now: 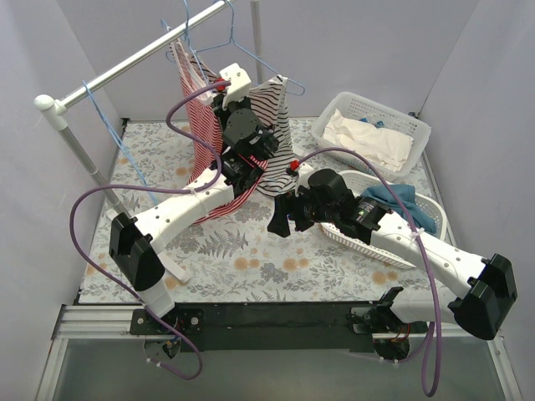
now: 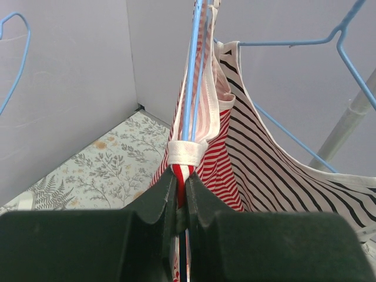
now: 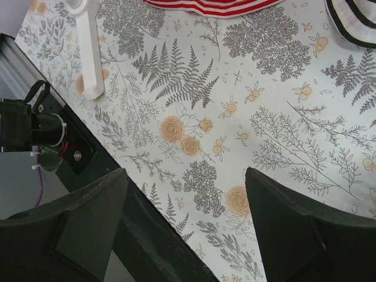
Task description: Place the tank top on the hanger
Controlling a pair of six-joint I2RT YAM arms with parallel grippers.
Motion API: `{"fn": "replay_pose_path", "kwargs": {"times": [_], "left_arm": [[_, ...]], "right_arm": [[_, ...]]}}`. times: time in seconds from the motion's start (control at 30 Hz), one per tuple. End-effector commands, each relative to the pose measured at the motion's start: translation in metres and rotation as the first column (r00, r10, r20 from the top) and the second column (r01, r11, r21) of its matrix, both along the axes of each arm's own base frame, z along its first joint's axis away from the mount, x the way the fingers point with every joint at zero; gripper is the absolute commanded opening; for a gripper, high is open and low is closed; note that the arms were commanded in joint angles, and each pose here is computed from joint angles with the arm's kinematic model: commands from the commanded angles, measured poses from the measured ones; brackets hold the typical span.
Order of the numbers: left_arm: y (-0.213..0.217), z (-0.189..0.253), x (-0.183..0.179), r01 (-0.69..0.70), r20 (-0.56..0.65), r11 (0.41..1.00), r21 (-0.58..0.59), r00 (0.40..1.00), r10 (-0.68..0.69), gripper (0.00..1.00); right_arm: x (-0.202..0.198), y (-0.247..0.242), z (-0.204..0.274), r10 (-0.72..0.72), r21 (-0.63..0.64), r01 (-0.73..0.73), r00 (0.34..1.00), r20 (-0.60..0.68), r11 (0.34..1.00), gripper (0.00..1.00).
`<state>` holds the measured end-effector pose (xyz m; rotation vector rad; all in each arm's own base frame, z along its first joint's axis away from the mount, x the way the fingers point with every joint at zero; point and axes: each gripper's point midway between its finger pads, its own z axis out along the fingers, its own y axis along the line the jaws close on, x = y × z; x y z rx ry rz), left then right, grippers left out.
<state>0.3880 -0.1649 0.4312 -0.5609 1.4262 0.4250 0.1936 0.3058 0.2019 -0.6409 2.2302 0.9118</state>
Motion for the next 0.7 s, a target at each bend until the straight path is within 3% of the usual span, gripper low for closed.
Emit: {"fn": "replay_pose_path", "kwargs": {"times": [0.0,0.67], "left_arm": [[0.007,0.006,0.0,-0.008,0.029,1.0,-0.029,1.0,0.009,0.0],[0.008,-0.025,0.009,-0.031,-0.01,0.999,0.01,0.999,0.031,0.0]], "right_arm": [[0.001,-0.003,0.008,0.004,0.017,-0.004,0.999,0.037,1.0,0.89],[-0.001,-0.005,0.002,0.003,0.006,-0.003,1.0,0.028,1.0,0.89]]}}
